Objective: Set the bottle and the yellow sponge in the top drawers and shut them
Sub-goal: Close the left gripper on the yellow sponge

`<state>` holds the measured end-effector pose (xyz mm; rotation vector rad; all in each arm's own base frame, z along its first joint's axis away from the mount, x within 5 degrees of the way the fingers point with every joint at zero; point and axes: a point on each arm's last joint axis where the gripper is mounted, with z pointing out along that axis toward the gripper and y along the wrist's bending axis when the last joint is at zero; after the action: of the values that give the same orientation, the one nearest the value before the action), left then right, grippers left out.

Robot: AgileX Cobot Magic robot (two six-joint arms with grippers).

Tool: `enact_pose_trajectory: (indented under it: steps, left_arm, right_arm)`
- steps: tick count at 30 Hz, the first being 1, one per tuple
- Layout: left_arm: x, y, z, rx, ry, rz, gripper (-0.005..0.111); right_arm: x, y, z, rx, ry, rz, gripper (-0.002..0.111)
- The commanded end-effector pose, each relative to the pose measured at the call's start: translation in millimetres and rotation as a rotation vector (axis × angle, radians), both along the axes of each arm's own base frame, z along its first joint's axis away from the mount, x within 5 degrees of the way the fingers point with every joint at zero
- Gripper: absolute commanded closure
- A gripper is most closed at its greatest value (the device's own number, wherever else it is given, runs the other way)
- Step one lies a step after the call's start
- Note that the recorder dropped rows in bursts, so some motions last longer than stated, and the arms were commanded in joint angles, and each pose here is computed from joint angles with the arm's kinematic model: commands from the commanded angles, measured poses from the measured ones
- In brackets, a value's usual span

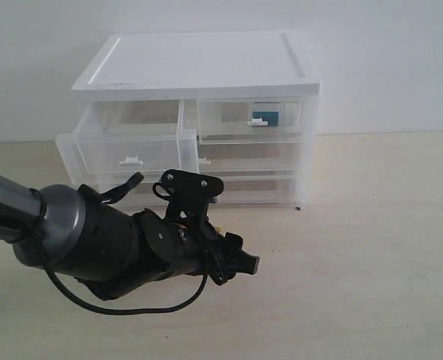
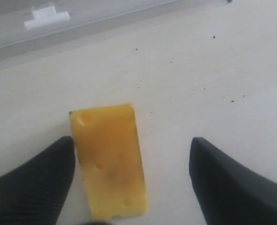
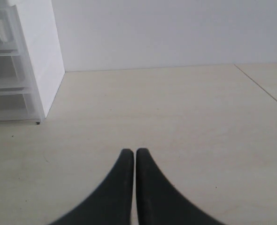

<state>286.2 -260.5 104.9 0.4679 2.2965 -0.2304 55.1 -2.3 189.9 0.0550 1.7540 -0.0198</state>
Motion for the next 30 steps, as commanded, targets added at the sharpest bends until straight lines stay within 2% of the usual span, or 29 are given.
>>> enact_pose_trajectory:
  steps: [1,10,22,30]
  left_arm:
    - [2.1,1.4,1.5,0.009,-0.005,0.014,0.043]
    - [4.7,7.5,1.7,0.057,-0.027,0.065,0.048]
    - [11.6,1.5,9.0,0.027,-0.047,0.085,0.048]
    - [18.7,0.1,-6.6,0.061,-0.009,0.113,0.048]
  right_arm:
    - [-0.1,0.2,-0.5,-0.001,-0.009,0.003,0.108]
    - [-0.1,0.2,-0.5,-0.001,-0.009,0.003,0.108]
    - [-0.1,0.2,-0.5,-0.001,-0.009,0.003,0.108]
    - [-0.1,0.2,-0.5,-0.001,-0.009,0.003,0.108]
